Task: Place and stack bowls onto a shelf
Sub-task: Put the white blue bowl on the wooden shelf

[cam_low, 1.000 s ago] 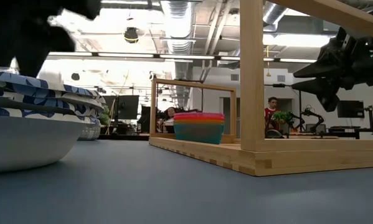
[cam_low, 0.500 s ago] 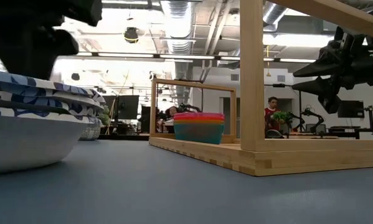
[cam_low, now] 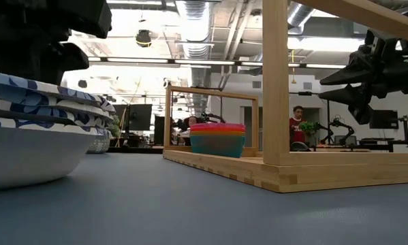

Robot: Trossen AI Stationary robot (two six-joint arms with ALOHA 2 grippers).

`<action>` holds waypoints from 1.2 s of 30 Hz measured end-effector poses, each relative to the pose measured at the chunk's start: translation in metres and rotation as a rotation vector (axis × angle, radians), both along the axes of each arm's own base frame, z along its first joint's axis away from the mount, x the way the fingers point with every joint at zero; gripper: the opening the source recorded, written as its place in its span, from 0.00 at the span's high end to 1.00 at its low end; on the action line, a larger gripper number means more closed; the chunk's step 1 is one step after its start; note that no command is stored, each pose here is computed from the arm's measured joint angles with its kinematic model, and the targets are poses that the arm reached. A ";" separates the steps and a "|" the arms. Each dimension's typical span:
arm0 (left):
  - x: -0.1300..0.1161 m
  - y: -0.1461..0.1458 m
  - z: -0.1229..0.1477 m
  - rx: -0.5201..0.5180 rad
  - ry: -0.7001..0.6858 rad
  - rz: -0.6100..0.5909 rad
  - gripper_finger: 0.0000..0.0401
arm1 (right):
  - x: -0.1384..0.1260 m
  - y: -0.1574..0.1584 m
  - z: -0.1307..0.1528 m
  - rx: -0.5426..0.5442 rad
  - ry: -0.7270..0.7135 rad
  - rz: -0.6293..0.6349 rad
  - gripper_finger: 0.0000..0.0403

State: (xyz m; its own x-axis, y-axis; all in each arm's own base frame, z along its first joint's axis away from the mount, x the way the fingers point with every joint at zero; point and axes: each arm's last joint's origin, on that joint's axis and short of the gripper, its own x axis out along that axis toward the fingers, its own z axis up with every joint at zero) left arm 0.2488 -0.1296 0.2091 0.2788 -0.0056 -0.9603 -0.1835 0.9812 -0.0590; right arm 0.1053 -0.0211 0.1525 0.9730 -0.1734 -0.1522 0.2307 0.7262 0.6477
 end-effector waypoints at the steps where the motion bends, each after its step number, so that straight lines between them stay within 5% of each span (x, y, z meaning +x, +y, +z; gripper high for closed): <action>1: 0.000 0.000 0.000 0.002 0.001 -0.003 0.73 | 0.000 0.000 0.000 -0.001 0.001 -0.008 0.58; 12: -0.002 0.002 0.001 0.032 0.011 -0.027 0.98 | 0.000 -0.001 -0.001 -0.004 0.009 -0.030 0.58; 20: -0.003 0.006 0.004 -0.006 0.022 -0.021 1.00 | 0.000 -0.001 -0.001 -0.005 0.010 -0.031 0.58; 36: -0.027 0.063 0.081 -0.147 -0.293 0.339 1.00 | 0.000 -0.001 -0.001 0.020 0.006 -0.036 0.58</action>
State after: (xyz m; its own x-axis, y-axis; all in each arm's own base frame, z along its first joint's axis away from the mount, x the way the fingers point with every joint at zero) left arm 0.2221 -0.0664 0.2898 0.5479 0.0029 -0.8366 -0.4467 0.8465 -0.2896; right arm 0.1050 -0.0220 0.1516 0.9652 -0.2054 -0.1616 0.2604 0.7041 0.6606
